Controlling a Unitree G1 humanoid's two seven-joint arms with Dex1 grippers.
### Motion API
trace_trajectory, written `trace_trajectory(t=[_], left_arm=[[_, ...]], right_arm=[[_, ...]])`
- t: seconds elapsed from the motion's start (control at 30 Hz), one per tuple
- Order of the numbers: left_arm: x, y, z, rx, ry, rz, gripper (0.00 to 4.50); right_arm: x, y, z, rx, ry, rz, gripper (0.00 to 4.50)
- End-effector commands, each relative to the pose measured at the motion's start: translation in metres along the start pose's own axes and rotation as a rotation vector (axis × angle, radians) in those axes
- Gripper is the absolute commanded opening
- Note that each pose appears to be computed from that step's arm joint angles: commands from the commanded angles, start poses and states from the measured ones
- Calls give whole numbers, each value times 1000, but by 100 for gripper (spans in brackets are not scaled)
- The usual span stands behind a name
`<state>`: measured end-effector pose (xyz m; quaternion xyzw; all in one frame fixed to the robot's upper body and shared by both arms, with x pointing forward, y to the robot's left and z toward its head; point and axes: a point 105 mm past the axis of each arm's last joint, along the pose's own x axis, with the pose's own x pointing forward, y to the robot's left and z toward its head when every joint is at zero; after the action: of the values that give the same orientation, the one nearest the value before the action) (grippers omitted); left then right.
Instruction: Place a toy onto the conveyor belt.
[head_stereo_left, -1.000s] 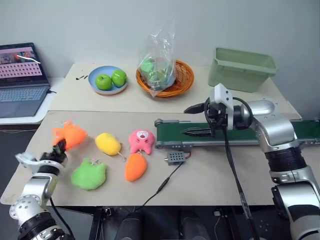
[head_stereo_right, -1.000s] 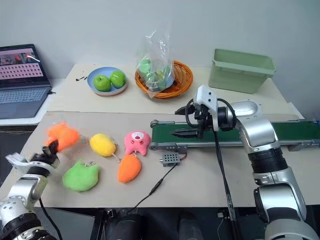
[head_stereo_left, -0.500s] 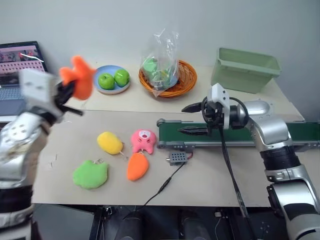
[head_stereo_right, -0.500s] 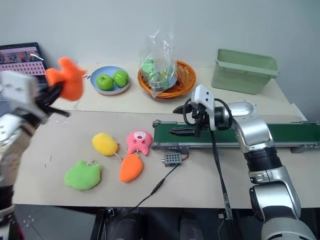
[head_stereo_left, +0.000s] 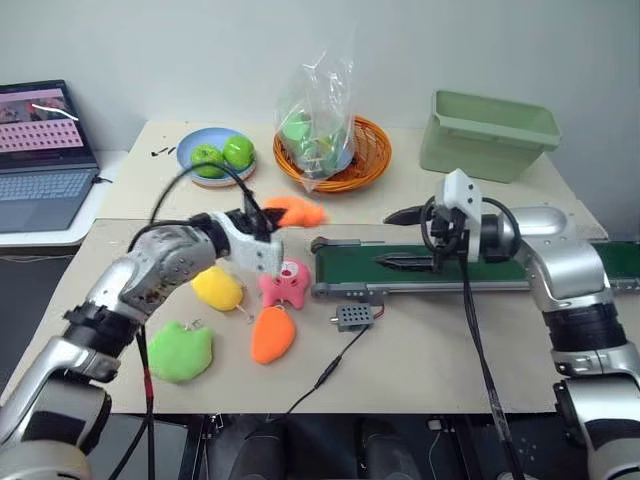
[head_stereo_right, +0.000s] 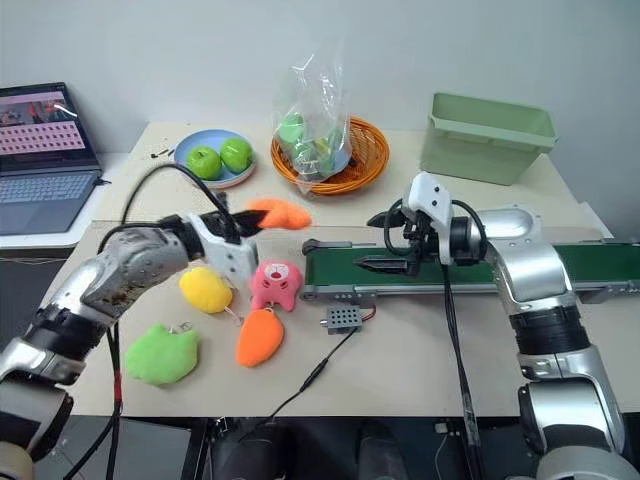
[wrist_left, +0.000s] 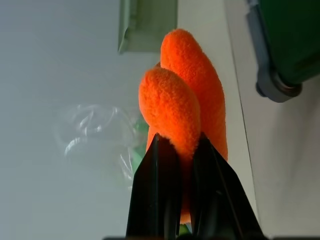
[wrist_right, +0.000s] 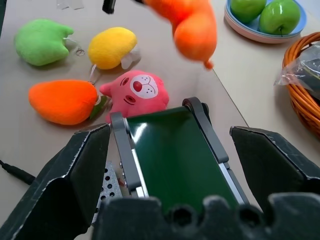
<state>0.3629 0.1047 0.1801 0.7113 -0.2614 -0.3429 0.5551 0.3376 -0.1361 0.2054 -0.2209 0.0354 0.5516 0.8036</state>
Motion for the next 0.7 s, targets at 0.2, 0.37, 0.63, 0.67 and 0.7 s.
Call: trace_trajectory(t=[0.2, 0.37, 0.63, 0.67, 0.7], left_arm=[[36, 13, 35, 271, -239, 72, 1], [51, 4, 44, 289, -311, 57, 1], [58, -21, 43, 287, -339, -17, 1], [58, -23, 41, 285, -333, -26, 1], [57, -26, 40, 282, -330, -35, 1]], right_arm=[[-19, 1, 15, -34, -35, -90, 450], [-23, 4, 15, -28, -34, -118, 450], [-30, 6, 14, -20, -20, -150, 450], [-30, 6, 14, -19, -20, -152, 450], [-30, 6, 14, -17, -20, -154, 450]])
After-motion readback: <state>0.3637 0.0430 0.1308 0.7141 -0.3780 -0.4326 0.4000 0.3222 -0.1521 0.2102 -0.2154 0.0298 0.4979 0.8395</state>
